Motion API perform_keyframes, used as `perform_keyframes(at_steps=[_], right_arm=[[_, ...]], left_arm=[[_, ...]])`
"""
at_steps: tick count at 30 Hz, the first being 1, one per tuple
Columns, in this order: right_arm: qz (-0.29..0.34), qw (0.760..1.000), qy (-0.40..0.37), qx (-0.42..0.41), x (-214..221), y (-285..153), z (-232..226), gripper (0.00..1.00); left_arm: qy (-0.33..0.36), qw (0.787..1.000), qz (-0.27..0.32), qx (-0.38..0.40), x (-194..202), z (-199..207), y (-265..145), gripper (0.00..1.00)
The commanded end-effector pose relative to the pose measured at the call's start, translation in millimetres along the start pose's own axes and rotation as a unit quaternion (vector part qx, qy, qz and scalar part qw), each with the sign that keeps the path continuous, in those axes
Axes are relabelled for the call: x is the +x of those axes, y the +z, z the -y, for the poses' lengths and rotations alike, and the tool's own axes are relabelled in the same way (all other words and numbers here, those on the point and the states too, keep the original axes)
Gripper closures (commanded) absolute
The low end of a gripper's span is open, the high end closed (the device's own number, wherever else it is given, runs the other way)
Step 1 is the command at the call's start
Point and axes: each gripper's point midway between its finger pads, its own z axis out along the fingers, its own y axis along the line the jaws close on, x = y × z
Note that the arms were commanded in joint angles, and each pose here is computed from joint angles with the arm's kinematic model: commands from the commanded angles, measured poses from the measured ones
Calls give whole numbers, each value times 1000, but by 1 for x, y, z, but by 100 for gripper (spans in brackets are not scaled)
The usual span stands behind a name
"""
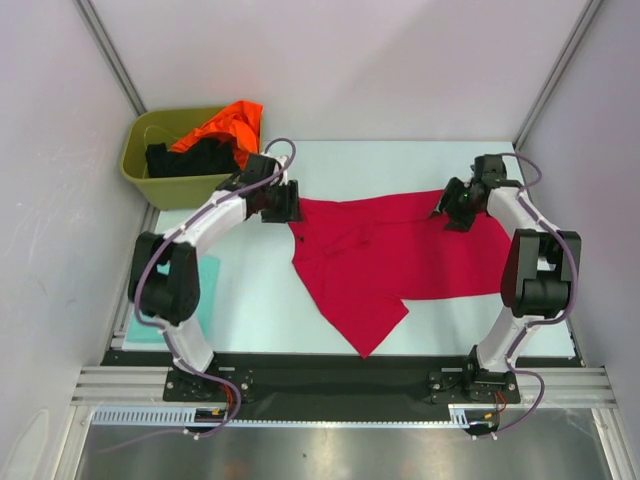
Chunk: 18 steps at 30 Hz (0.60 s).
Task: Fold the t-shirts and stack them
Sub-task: Fold the tshirt
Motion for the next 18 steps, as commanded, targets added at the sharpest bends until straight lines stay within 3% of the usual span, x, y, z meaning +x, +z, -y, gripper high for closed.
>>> perform_keyframes(at_steps=[1,3,9,18], right_arm=[[-5,998,-26,-52,13,9,-52,41],[-21,997,-17,-77,33,19,-70,47],[-60,982,36,-174,73,37,-114,49],[-91,980,37,-173,102,54,-117,46]], left_arm=[[-7,992,-6,124,13,50,-17,43],[-22,989,-33,145,36,58,-7,42],[-74,973,-57,211,61,82,13,44],[-134,967,-83,202,74,79,41,38]])
